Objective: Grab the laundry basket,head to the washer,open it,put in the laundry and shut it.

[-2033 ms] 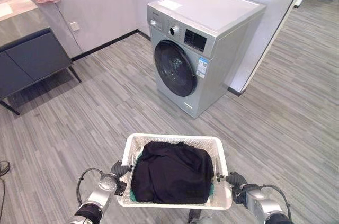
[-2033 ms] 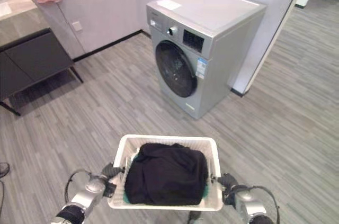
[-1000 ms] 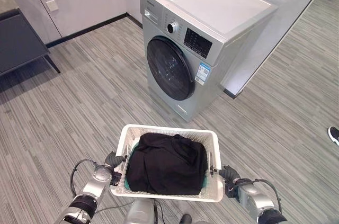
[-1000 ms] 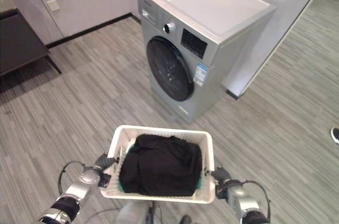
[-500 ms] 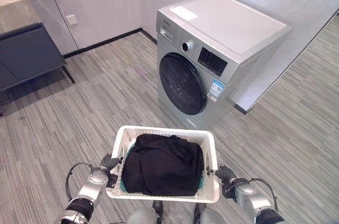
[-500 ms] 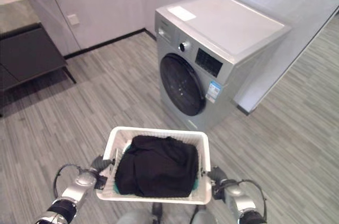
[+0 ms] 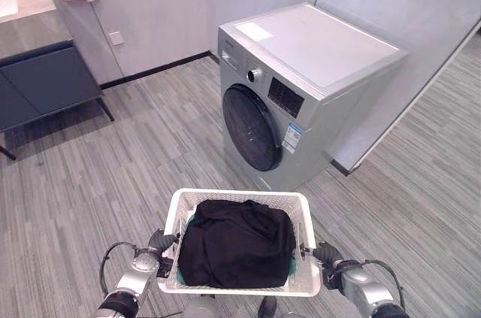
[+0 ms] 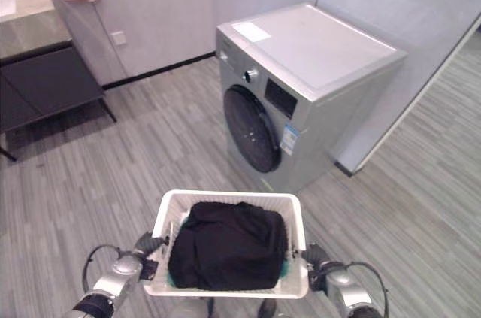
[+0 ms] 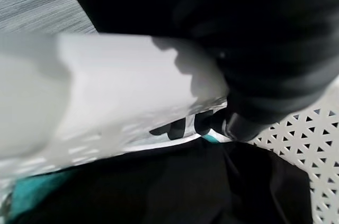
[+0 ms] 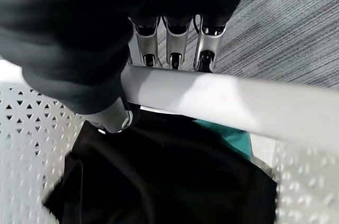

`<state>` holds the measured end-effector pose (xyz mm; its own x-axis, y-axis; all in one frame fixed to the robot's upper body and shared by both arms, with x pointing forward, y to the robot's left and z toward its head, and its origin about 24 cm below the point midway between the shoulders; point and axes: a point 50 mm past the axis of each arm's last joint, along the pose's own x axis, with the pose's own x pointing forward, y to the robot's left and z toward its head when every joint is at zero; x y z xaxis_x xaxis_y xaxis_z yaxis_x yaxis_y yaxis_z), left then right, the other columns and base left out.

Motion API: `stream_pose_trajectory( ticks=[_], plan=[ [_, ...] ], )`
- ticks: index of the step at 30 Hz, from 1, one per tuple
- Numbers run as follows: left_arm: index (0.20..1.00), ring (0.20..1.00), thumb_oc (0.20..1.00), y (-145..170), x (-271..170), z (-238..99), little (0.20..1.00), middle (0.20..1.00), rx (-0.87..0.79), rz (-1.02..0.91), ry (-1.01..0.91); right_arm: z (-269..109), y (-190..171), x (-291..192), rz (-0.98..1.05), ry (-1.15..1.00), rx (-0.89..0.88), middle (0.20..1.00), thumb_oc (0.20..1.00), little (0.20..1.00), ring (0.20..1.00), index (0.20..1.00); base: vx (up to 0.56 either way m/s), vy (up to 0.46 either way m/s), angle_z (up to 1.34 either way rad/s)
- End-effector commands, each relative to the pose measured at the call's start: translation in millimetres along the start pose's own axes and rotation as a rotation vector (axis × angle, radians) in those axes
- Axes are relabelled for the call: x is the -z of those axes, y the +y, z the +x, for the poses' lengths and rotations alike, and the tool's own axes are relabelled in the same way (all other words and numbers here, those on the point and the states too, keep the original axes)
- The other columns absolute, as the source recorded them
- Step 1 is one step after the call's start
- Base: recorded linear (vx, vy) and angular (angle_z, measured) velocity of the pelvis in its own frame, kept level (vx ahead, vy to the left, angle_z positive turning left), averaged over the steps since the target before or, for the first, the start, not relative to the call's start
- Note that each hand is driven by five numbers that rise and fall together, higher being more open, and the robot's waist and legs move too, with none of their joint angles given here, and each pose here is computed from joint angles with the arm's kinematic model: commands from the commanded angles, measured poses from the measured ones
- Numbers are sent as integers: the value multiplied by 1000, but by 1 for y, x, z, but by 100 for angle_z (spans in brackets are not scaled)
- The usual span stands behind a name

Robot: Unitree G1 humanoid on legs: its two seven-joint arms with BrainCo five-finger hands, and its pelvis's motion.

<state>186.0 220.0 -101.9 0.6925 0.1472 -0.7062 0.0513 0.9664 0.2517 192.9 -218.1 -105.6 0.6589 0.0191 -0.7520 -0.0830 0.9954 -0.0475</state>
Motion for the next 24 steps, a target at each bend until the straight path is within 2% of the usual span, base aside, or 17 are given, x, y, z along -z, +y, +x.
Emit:
stream_pose_trajectory(
  ticks=[1,10,15,24],
  plan=[
    [200,200,200,-6,-39,-3,200,200,88,-281,-181,-2,-22,-14,77,-69,56,200,200,200,200,200,40,58,-13],
    [200,200,200,3,-26,-4,200,200,67,-246,-137,-3,-11,-7,23,-46,4,200,200,200,200,200,41,25,-19],
    [200,200,200,19,-30,-9,200,200,49,-107,-167,-13,-15,-22,-5,-138,-33,200,200,200,200,200,24,-75,-1],
    [200,200,200,53,-47,-16,200,200,24,-83,-241,-27,-15,-71,-43,-306,-169,200,200,200,200,200,4,-70,0]
  ],
)
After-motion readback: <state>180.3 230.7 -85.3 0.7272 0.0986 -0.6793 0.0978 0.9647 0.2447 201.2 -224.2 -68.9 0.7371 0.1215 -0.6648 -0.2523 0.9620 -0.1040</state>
